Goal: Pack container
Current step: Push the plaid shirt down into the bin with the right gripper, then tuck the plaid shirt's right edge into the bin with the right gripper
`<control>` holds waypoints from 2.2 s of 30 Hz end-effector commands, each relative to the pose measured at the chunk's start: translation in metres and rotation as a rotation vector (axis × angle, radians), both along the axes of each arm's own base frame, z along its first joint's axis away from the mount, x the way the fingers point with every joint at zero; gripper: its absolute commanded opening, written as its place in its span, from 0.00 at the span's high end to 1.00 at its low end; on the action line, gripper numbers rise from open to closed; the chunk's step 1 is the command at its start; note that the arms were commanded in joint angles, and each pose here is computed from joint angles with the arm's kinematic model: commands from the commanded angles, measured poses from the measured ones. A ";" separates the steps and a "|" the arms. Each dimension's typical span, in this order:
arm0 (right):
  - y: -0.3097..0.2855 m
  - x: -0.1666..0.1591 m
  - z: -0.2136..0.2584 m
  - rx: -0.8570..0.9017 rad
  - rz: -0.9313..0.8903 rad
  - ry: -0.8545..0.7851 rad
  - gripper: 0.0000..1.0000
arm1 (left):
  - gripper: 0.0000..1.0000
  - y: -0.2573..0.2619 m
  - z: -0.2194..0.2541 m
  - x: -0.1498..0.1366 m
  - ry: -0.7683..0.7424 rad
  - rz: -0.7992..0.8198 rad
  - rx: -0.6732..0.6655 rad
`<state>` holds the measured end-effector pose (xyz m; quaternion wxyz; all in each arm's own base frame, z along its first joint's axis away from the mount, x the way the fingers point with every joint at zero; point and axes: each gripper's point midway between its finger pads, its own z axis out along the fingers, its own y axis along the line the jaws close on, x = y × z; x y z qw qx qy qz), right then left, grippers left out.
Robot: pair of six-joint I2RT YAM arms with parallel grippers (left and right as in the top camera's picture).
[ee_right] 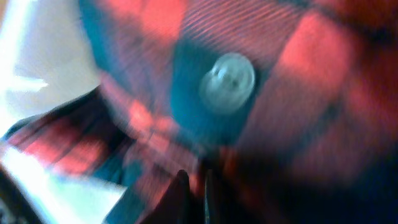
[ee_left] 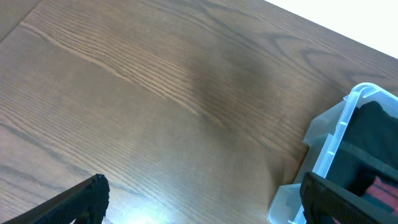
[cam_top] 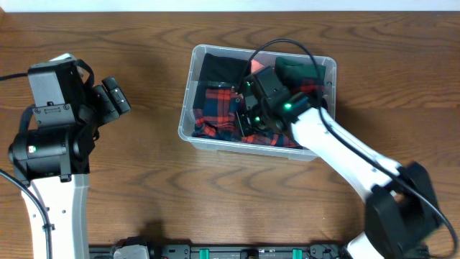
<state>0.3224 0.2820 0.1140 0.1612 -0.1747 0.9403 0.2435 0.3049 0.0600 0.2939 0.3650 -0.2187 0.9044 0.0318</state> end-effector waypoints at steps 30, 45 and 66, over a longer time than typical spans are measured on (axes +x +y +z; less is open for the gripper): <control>-0.200 0.010 -0.053 -0.558 -0.612 0.185 0.99 | 0.02 0.003 -0.001 0.000 0.003 0.019 0.003; -0.158 0.030 0.144 -0.143 -0.551 -0.402 0.97 | 0.02 0.003 -0.001 0.000 0.003 0.019 0.003; -0.147 0.052 -0.017 -0.375 -0.443 -0.049 0.99 | 0.02 0.003 -0.001 0.000 0.003 0.019 0.003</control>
